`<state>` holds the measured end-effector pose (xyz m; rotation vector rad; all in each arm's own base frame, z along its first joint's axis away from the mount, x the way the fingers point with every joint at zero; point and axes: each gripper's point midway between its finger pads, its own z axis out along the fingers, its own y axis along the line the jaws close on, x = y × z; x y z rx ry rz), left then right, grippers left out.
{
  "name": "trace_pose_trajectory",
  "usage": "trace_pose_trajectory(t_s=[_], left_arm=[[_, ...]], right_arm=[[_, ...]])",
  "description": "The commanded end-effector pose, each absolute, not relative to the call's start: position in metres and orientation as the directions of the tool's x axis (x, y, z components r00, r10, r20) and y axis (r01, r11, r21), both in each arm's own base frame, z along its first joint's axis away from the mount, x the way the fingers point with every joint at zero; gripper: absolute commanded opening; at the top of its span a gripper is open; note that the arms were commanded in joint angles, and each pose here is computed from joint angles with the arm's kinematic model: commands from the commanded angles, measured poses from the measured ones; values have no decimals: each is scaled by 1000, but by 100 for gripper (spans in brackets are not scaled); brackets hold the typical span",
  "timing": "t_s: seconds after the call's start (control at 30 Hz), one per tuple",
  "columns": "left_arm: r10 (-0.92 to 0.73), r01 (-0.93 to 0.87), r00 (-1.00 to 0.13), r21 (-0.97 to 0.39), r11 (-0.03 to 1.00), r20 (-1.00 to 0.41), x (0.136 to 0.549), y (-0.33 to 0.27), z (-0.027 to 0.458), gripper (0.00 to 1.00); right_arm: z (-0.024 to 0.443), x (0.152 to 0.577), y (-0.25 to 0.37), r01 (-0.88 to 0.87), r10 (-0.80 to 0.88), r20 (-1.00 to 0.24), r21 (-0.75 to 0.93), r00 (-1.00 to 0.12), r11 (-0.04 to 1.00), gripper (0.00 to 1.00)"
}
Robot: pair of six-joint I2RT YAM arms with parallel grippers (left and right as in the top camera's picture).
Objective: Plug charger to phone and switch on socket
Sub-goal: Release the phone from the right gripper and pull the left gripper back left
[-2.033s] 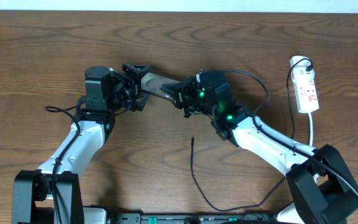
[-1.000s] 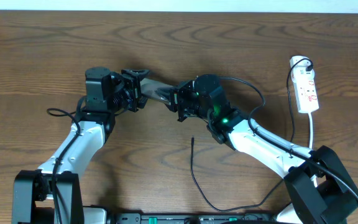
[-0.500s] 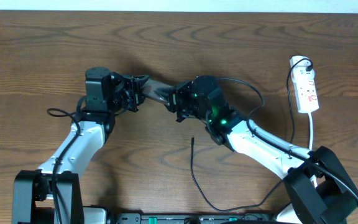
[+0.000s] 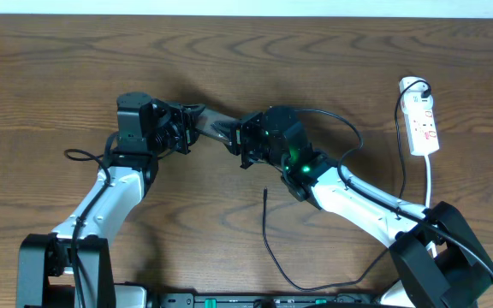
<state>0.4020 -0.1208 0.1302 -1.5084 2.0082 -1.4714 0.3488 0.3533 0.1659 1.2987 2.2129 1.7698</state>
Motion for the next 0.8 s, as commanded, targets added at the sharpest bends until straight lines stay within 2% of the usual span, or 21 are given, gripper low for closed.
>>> trace_pose_trajectory(t_s=[0.0, 0.07, 0.13, 0.67, 0.73, 0.77], left_arm=[[-826, -609, -433, -792, -27, 362, 398, -119, 118, 19], [-826, -613, -431, -790, -27, 363, 397, -119, 116, 10], [-826, -619, -429, -785, -27, 366, 395, -119, 113, 8], [-827, -626, -425, -779, -26, 369, 393, -118, 109, 7], [-827, -626, -425, -779, -26, 369, 393, -118, 109, 7], [-827, -626, -424, -779, -26, 369, 393, -118, 109, 7]], right_arm=[[177, 349, 358, 563, 593, 458, 827, -662, -11, 1], [178, 349, 359, 562, 592, 460, 827, -662, -15, 1], [178, 349, 359, 560, 591, 460, 828, -663, -16, 1], [178, 348, 360, 561, 589, 460, 828, -664, -13, 2], [177, 348, 360, 562, 591, 459, 827, -663, -12, 13], [177, 348, 359, 563, 595, 458, 827, -660, -12, 22]])
